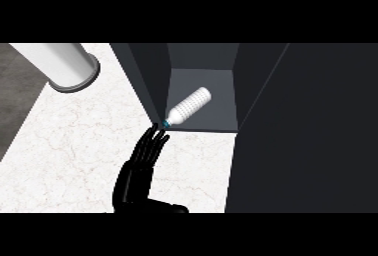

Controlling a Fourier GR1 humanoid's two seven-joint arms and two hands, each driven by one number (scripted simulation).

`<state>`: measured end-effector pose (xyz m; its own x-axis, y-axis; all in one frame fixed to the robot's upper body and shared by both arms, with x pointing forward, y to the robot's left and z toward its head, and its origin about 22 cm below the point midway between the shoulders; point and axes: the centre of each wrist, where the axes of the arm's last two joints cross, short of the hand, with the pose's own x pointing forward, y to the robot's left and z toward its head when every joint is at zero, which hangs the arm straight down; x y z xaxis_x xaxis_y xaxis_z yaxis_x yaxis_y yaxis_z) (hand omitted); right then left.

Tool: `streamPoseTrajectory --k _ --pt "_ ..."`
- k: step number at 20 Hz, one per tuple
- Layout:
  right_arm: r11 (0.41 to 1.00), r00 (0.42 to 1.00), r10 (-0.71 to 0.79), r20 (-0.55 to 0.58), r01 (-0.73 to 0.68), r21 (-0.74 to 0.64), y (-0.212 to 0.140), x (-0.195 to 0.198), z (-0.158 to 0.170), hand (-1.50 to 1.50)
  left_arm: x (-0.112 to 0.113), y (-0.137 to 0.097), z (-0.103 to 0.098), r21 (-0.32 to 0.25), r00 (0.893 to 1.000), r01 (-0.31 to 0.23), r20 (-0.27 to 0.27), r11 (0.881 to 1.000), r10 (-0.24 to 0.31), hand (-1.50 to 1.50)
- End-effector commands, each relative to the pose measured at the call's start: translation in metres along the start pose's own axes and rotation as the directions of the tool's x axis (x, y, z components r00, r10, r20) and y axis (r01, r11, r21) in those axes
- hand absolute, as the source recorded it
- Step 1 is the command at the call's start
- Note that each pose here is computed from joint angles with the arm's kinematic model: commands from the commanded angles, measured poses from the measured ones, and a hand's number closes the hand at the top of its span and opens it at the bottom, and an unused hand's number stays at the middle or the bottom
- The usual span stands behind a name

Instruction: Pick up the bottled water, place it into the cabinet and close the cabinet

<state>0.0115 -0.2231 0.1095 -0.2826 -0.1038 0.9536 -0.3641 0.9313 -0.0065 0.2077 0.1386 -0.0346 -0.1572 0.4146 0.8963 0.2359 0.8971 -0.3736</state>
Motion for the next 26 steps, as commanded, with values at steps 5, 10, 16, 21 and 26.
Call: streamPoseTrajectory --k 5,10,16,21,26 --pt "0.899 0.989 0.138 0.05 -0.147 0.412 -0.006 0.033 -0.022 1.5 0.041 0.035 0.052 -0.046 1.0 0.006 0.02 0.999 -0.005 -1.5" --pt "0.865 0.987 0.137 0.084 -0.16 0.475 -0.003 0.042 -0.03 1.5 0.068 0.074 0.078 -0.023 0.997 0.062 0.052 0.998 -0.061 -1.5" --pt "0.888 0.995 0.06 0.077 -0.089 0.451 0.008 0.045 -0.04 1.5 0.095 0.106 0.099 -0.027 0.995 0.066 0.078 0.997 -0.064 -1.5" --pt "0.876 1.0 0.008 -0.016 0.0 0.482 0.015 0.043 -0.046 1.5 0.113 0.125 0.116 -0.053 0.995 0.066 0.074 0.996 -0.062 -1.5" --pt "0.796 0.997 0.067 0.042 -0.079 0.6 0.014 0.031 -0.066 1.5 0.128 0.143 0.112 -0.096 0.997 0.062 0.061 0.993 -0.056 -1.5"
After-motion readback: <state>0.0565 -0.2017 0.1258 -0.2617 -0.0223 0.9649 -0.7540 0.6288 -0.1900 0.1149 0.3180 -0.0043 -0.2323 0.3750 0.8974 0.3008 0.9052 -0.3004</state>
